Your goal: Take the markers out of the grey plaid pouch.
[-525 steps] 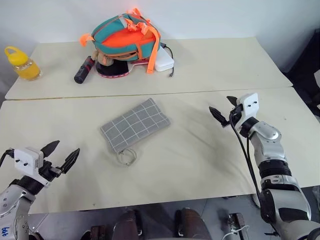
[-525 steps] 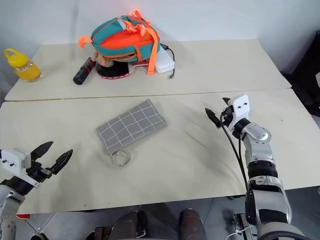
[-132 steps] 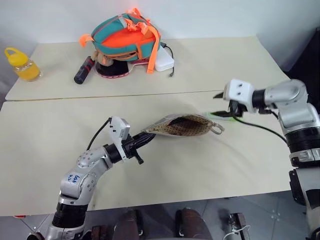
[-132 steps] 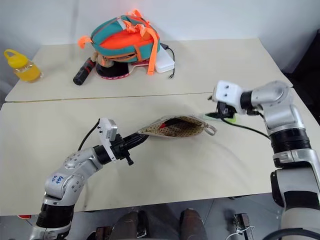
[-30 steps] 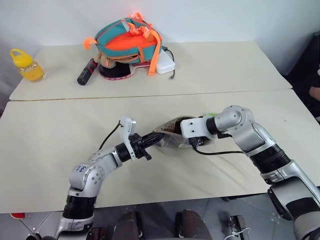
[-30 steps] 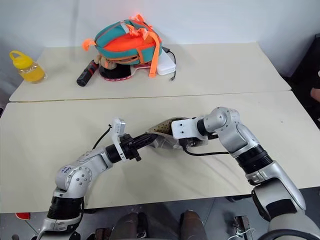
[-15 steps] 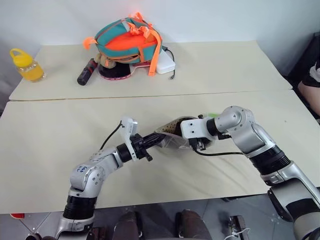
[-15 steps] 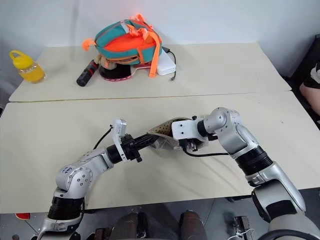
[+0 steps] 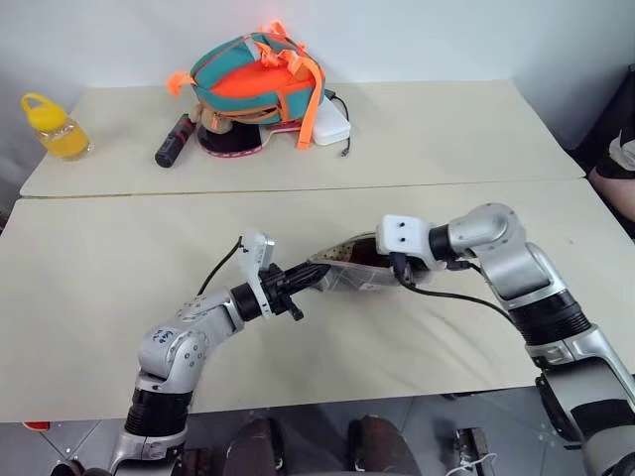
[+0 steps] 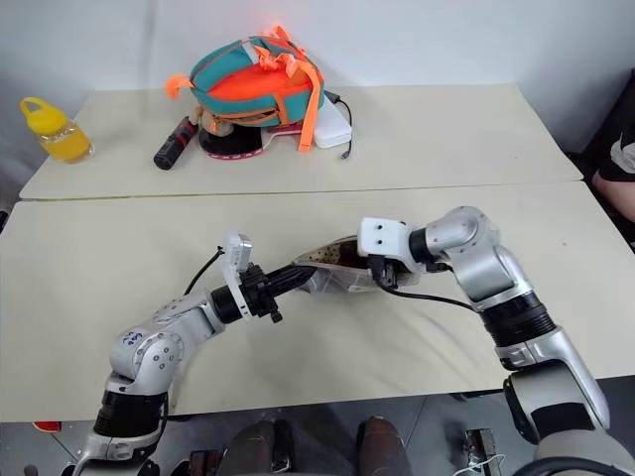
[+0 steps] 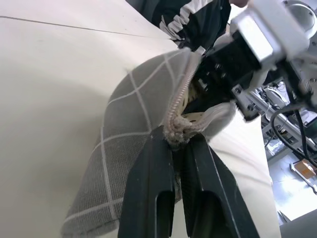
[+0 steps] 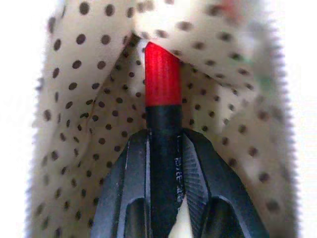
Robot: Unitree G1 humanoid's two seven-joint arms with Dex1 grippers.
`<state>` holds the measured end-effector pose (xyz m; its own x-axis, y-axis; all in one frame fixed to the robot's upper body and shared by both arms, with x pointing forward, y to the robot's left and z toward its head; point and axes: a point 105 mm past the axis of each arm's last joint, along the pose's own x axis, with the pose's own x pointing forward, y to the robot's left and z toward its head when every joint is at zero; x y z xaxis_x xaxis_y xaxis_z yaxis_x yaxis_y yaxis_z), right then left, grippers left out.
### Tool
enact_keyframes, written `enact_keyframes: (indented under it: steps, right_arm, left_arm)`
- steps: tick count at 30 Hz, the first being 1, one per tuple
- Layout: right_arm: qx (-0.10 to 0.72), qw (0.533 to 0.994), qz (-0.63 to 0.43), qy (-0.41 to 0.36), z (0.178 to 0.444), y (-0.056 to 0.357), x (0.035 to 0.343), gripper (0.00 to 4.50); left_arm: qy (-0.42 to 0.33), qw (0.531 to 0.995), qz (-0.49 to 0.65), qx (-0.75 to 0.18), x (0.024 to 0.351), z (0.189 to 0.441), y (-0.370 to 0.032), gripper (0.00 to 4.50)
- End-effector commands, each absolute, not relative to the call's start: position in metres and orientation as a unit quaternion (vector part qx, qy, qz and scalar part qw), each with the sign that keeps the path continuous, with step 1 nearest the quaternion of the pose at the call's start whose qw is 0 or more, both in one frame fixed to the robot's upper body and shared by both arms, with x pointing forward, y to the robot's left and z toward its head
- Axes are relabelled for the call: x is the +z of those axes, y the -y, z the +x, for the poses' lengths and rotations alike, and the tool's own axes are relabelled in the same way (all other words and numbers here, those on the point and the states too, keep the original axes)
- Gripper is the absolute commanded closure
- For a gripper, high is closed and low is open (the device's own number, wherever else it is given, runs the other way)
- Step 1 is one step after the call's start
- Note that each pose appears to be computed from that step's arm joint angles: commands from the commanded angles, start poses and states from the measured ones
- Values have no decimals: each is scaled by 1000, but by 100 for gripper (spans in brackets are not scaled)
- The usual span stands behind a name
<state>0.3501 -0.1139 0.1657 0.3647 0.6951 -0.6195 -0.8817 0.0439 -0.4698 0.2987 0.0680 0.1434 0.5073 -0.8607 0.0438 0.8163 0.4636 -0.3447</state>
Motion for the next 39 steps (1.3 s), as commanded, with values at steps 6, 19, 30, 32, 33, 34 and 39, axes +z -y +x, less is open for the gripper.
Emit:
enact_keyframes:
  steps: [6,19,30,32,33,34,39]
  right_arm:
    - [586,737,-337,-24,328,91,220,396]
    - [583,735,-346,-23,324,93,229,396]
    - [612,731,-302,-9,313,85,238,396]
    - [621,732,-280,18,309,76,250,396]
    - [616,740,-268,39,311,73,259,396]
    - [611,744,-265,54,313,71,264,396]
    - [576,769,-250,121,326,68,285,396]
  left_arm:
    - [-42,856,-152,-493,154,301,-68,450]
    - [4,877,-158,-454,169,314,-83,450]
    - [26,897,-99,-430,172,324,-102,450]
    - [27,898,-76,-432,171,324,-102,450]
    - [31,901,-45,-431,170,324,-103,450]
    - [36,902,-22,-430,169,325,-103,450]
    - [66,914,79,-392,175,335,-117,450]
